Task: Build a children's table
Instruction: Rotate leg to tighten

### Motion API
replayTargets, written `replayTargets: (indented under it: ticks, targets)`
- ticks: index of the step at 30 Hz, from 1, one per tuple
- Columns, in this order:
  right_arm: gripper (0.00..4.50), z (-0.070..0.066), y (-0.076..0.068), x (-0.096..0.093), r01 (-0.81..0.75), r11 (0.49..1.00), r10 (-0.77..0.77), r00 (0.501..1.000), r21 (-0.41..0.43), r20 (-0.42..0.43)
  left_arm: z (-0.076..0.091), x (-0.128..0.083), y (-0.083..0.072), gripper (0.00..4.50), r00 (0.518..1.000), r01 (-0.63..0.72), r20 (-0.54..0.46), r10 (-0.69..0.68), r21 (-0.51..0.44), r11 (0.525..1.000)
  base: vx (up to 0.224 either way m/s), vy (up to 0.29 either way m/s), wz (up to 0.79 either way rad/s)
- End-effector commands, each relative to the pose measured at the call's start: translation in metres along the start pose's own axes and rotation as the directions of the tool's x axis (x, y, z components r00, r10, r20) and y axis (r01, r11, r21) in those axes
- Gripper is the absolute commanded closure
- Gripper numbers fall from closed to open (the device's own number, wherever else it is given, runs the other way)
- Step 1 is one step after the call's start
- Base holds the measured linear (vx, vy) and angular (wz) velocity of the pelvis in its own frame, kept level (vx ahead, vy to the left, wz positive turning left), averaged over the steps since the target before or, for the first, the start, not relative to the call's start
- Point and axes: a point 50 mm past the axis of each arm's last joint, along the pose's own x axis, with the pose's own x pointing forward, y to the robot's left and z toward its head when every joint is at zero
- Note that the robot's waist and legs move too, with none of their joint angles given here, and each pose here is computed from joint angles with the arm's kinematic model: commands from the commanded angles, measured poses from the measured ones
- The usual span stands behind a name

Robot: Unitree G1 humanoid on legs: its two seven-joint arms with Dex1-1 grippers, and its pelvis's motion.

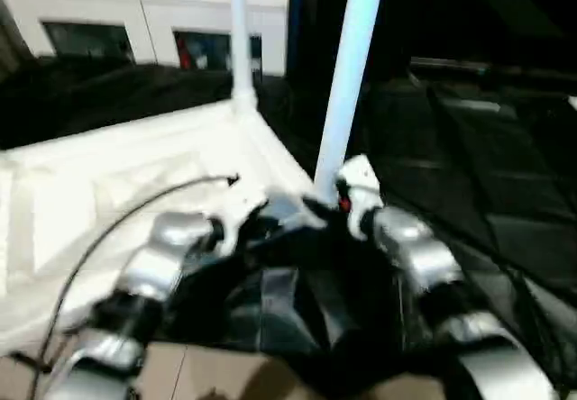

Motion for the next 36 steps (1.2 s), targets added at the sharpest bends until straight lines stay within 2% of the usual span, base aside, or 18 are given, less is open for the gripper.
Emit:
replayTargets:
  ticks: [1, 3, 5, 6, 12, 13, 16, 19, 22, 26, 28, 32, 36]
  targets:
    - [1.80, -0.007, 0.037, 0.016, -0.099, 0.995, 0.099, 0.995, 0.017, -0.033, 0.025, 0.015, -0.007, 4.50, 0.995, -0.033, 0.093, 0.032, 0.011, 0.999, 0.000, 0.000, 0.00]
    - [1.80, -0.006, 0.043, 0.020, -0.115, 0.993, 0.115, 0.993, 0.021, -0.027, 0.026, 0.018, -0.011, 4.50, 0.996, -0.016, 0.087, 0.013, 0.032, 0.999, 0.000, 0.000, 0.00]
    - [1.24, -0.005, 0.045, 0.021, -0.129, 0.991, 0.130, 0.991, 0.038, -0.017, 0.025, 0.019, -0.014, 4.50, 0.997, 0.004, 0.078, -0.006, 0.035, 0.999, 0.000, 0.000, 0.00]
    - [1.24, -0.004, 0.045, 0.021, -0.136, 0.989, 0.137, 0.991, 0.049, -0.013, 0.024, 0.018, -0.014, 4.50, 0.997, 0.007, 0.075, -0.009, 0.034, 0.999, 0.000, 0.000, 0.00]
    - [0.63, -0.002, 0.039, 0.019, -0.156, 0.987, 0.157, 0.988, 0.024, -0.008, 0.017, 0.012, -0.011, 4.50, 0.999, 0.020, 0.047, -0.023, 0.049, 0.999, 0.000, 0.000, 0.00]
    - [0.63, -0.002, 0.038, 0.018, -0.159, 0.987, 0.159, 0.987, 0.014, -0.005, 0.016, 0.011, -0.011, 4.50, 0.999, 0.026, 0.044, -0.028, 0.054, 0.998, 0.000, 0.000, 0.00]
    - [0.63, 0.004, 0.022, 0.003, -0.254, 0.962, 0.257, 0.966, -0.100, 0.013, 0.007, -0.002, -0.012, 4.50, 0.990, 0.135, 0.012, -0.137, 0.109, 0.985, 0.000, 0.000, 0.00]
    - [0.63, 0.004, 0.014, -0.008, -0.312, 0.937, 0.316, 0.949, -0.157, -0.001, 0.004, -0.010, -0.011, 4.50, 0.981, 0.190, 0.004, -0.192, 0.122, 0.974, 0.000, 0.000, 0.00]
    - [0.63, 0.004, 0.003, -0.025, -0.398, 0.888, 0.400, 0.916, -0.231, -0.043, 0.001, -0.021, -0.012, 4.50, 0.957, 0.287, -0.009, -0.289, 0.149, 0.946, 0.000, 0.000, 0.00]
    - [0.63, 0.005, -0.003, -0.035, -0.459, 0.851, 0.455, 0.887, -0.255, -0.075, -0.002, -0.028, -0.010, 4.50, 0.944, 0.330, -0.022, -0.330, 0.164, 0.930, 0.000, 0.000, 0.00]
    - [0.63, 0.004, -0.006, -0.046, -0.536, 0.800, 0.521, 0.843, -0.269, -0.130, -0.004, -0.036, -0.007, 4.50, 0.930, 0.367, -0.041, -0.366, 0.173, 0.914, 0.000, 0.000, 0.00]
    - [0.63, 0.002, -0.003, -0.050, -0.591, 0.755, 0.563, 0.807, -0.285, -0.180, -0.007, -0.043, -0.003, 4.50, 0.919, 0.393, -0.054, -0.390, 0.172, 0.903, 0.000, 0.000, 0.00]
    - [0.63, 0.002, 0.002, -0.050, -0.629, 0.731, 0.603, 0.777, -0.263, -0.180, -0.008, -0.048, -0.002, 4.50, 0.913, 0.408, -0.056, -0.404, 0.169, 0.897, 0.000, 0.000, 0.00]
